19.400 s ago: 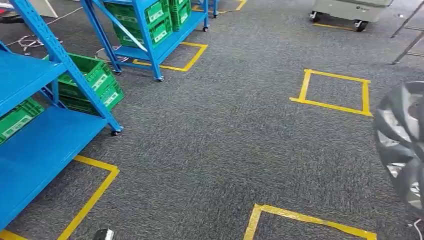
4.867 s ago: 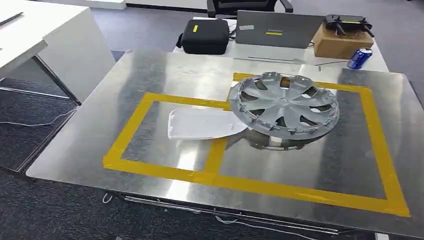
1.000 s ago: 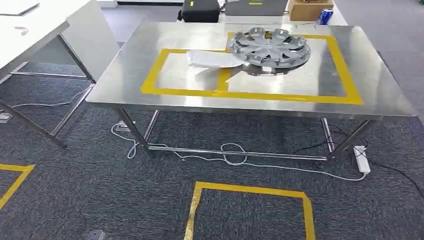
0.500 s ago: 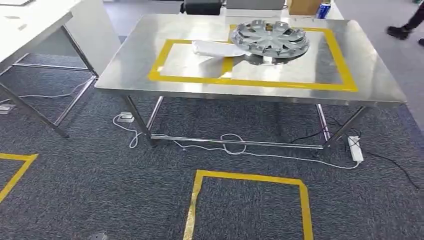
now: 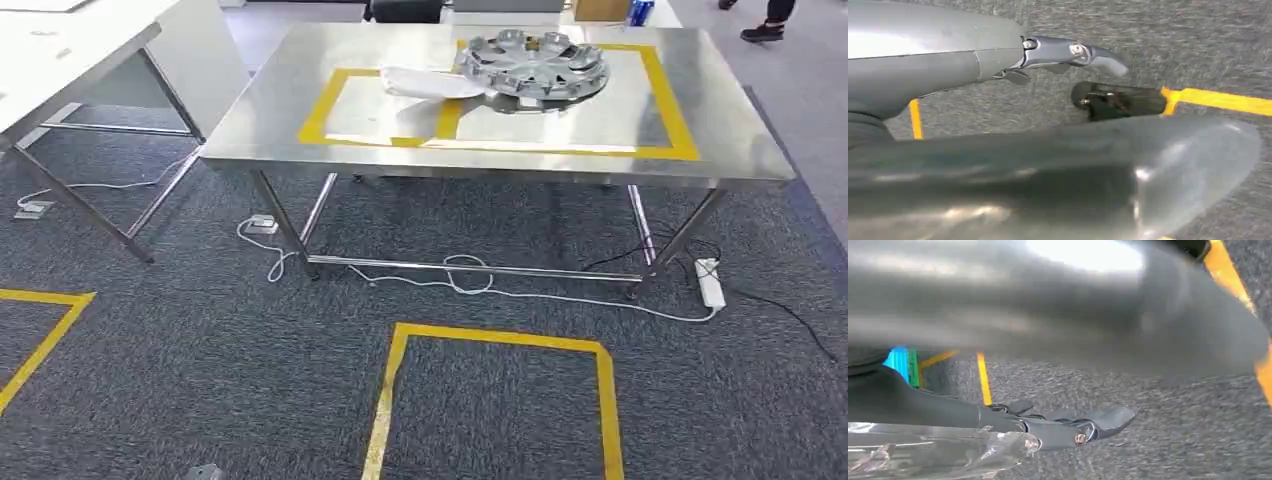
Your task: Take the parts from the cabinet and place them on the table.
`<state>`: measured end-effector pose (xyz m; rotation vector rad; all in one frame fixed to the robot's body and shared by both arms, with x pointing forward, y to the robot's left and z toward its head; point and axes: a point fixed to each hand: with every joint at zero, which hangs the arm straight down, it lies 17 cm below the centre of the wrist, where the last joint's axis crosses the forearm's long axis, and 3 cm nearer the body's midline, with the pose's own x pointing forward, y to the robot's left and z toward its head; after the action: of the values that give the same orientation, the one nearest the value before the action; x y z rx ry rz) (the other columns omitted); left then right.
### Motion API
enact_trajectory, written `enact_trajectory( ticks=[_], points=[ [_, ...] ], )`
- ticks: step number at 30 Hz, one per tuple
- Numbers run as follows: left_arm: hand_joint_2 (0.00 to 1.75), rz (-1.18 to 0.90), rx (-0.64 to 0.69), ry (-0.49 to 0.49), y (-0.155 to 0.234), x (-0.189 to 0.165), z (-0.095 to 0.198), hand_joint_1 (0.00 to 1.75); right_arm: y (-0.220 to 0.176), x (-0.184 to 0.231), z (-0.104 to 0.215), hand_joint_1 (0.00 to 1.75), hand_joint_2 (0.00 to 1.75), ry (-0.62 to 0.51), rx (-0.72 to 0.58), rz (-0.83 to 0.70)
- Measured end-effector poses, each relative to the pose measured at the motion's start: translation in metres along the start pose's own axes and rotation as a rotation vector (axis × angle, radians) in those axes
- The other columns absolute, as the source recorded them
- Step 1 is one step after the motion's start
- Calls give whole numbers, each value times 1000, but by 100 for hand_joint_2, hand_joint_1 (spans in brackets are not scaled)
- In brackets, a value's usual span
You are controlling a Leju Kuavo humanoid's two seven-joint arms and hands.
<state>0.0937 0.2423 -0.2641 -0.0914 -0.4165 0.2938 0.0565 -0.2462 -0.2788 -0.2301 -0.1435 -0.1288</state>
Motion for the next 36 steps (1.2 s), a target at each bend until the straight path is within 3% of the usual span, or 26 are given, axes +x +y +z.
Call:
enact_trajectory(
  ticks=[6, 29, 36],
  points=[
    [0, -10, 2, -9, -1, 1, 0, 0, 9, -3, 2, 0, 0, 17, 47, -32],
    [0, -44, 31, 97, -4, -15, -2, 0, -2, -7, 0, 0, 0, 40, -22, -43],
    [0, 38, -39, 33, -23, -4, 0, 0, -14, -6, 0, 0, 0, 62, -96, -81]
  ],
)
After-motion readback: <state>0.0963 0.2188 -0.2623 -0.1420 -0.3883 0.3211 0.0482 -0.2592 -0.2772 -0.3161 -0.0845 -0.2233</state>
